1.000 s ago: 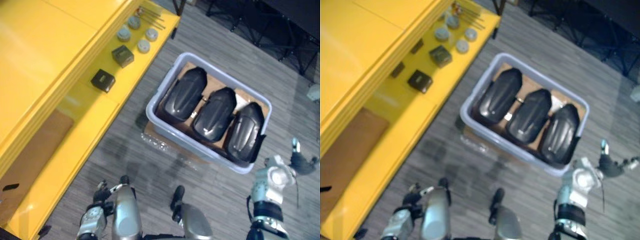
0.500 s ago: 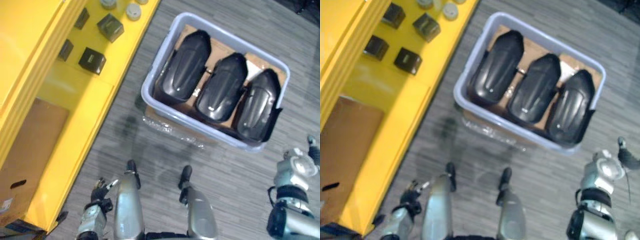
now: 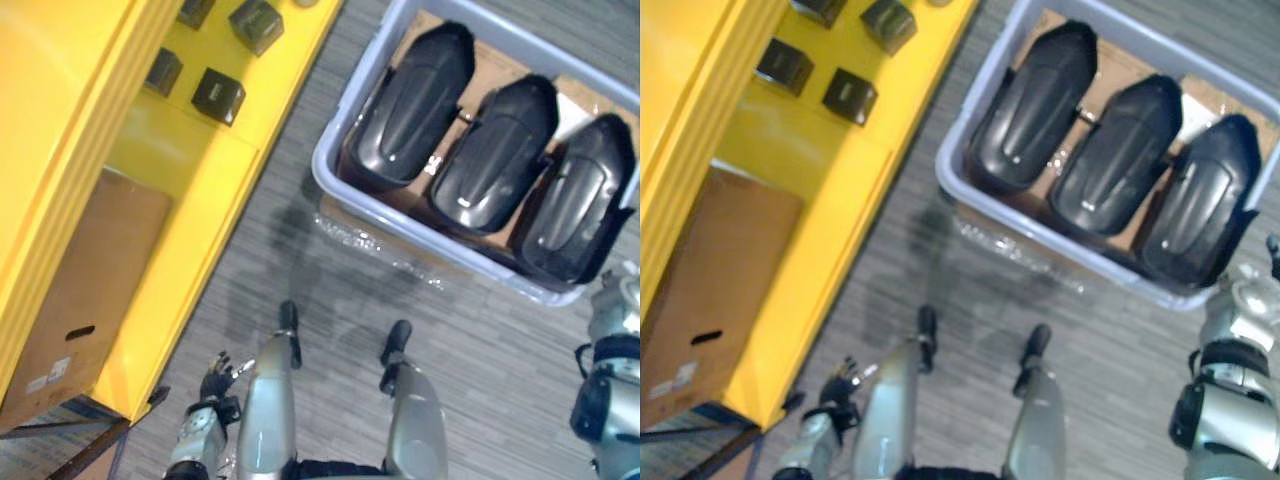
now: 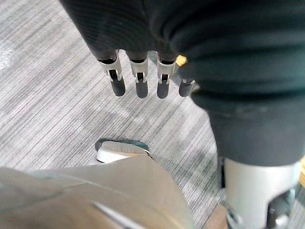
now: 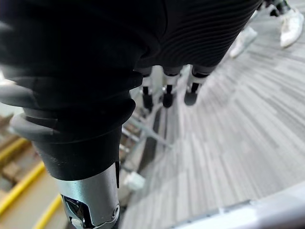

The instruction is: Walk over and take plastic housings, then place them on the shelf

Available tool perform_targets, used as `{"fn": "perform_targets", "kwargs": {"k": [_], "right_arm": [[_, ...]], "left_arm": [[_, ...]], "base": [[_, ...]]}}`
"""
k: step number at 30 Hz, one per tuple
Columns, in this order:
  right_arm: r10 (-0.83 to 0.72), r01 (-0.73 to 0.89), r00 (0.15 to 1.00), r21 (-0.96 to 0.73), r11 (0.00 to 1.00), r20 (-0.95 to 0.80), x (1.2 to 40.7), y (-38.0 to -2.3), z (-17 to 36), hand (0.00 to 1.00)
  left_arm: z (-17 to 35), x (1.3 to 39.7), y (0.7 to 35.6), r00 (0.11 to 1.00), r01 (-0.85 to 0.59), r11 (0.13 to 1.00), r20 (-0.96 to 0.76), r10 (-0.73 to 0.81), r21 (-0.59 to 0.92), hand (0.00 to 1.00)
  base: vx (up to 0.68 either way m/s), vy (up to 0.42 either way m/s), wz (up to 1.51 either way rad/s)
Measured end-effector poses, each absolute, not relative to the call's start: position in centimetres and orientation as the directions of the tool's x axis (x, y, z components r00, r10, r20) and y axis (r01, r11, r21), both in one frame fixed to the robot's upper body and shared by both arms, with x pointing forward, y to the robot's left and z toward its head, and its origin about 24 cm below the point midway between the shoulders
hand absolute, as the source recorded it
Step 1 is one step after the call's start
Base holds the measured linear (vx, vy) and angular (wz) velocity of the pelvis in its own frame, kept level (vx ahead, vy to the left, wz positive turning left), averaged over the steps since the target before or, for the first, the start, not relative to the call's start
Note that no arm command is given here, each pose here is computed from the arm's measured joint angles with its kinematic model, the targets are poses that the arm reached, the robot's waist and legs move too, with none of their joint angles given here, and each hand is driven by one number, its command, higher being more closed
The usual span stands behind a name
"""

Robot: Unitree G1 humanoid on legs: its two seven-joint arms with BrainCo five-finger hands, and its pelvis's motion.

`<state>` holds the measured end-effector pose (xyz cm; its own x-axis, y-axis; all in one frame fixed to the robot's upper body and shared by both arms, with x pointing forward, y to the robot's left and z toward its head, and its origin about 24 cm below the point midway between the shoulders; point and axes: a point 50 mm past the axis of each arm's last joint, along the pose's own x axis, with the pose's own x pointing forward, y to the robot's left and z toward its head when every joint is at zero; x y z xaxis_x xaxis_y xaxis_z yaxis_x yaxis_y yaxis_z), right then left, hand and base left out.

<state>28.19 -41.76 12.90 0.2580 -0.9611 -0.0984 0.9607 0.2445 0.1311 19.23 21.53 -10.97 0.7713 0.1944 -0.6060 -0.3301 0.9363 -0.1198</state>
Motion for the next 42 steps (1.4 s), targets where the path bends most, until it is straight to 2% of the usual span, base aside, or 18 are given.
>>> {"fn": "perform_targets", "kwargs": {"k": [5,19,20,30,36,42], "right_arm": [[-0.954,0.954,0.292,0.09,0.286,-0.063,28.8,-42.1,14.7,0.0],[-0.923,0.921,0.379,-0.071,0.384,-0.073,29.8,-42.1,15.3,0.0],[-0.925,0.922,0.373,-0.08,0.379,-0.077,29.6,-42.2,15.4,1.0],[-0.923,0.908,0.355,-0.18,0.378,-0.147,29.6,-42.8,15.8,1.0],[-0.944,0.892,0.299,-0.309,0.329,-0.141,28.6,-43.7,15.8,1.0],[-0.949,0.874,0.278,-0.37,0.314,-0.148,28.5,-43.8,16.0,1.0]], "left_arm": [[-11.0,19.3,20.8,0.785,-0.305,0.942,-0.597,0.164,-0.142,0.0],[-11.1,19.4,19.5,0.798,-0.263,0.949,-0.592,0.113,-0.174,0.0],[-11.1,19.4,19.5,0.799,-0.262,0.949,-0.592,0.111,-0.176,0.0],[-11.0,19.6,19.1,0.809,-0.257,0.947,-0.579,0.102,-0.192,0.0],[-11.0,19.7,18.4,0.813,-0.239,0.95,-0.576,0.081,-0.203,0.0],[-11.0,19.7,18.2,0.815,-0.229,0.951,-0.575,0.072,-0.206,0.0]], "base": [[-0.02,0.004,0.09],[-0.01,0.0,0.05],[0.01,-0.01,0.06],[-0.01,-0.007,0.01],[-0.02,-0.022,0.04],[0.0,-0.005,0.0]]}}
